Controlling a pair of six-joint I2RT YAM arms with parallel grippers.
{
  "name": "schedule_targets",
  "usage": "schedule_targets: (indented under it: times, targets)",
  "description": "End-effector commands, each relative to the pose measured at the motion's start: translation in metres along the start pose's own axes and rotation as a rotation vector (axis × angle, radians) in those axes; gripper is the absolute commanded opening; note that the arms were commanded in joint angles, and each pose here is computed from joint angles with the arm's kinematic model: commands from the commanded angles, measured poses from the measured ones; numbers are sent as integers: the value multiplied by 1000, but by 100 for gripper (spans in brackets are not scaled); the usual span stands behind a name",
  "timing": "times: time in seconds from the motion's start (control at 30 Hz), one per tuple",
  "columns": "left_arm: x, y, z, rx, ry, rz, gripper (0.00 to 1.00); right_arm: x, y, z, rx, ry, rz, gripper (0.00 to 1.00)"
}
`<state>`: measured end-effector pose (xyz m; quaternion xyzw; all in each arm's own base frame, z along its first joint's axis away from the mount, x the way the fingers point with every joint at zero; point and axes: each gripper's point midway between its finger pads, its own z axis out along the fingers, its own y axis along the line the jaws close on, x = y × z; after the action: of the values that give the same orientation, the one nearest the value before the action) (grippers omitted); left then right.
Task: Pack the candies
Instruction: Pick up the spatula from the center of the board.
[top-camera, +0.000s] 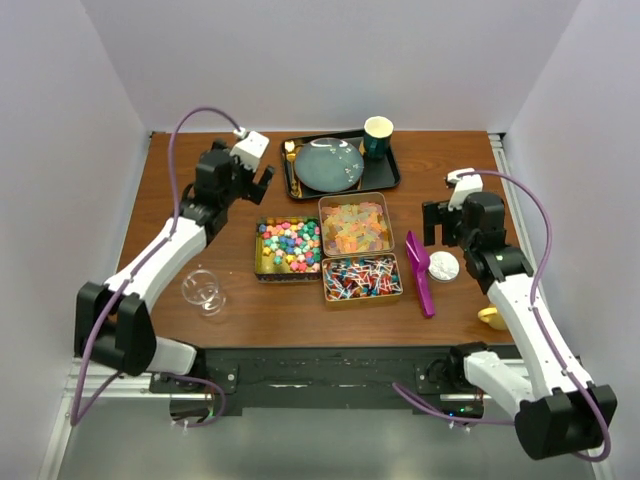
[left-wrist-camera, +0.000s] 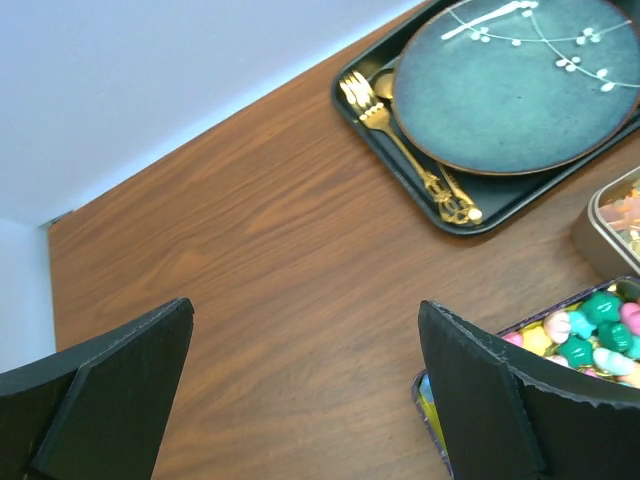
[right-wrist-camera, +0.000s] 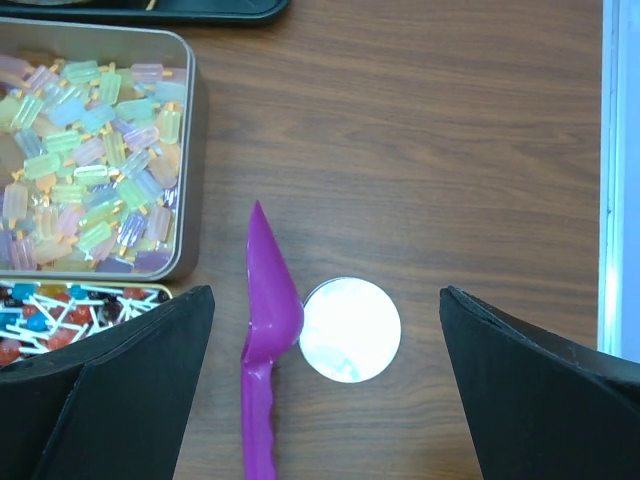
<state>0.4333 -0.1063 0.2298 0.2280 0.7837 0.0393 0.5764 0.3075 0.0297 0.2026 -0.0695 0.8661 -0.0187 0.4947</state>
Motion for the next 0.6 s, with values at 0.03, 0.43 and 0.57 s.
schedule_targets:
  times: [0.03, 0.43, 0.57]
  targets:
    - [-23, -26, 8, 125, 12, 33, 100, -8, 38, -25, -280, -82, -248, 99]
    - [-51, -114, -19, 573, -39, -96, 99, -26, 37, -60, -328, 56, -242, 99]
    - [-60, -141, -44, 740, -85, -157, 94, -28, 26, -63, -274, 130, -230, 99]
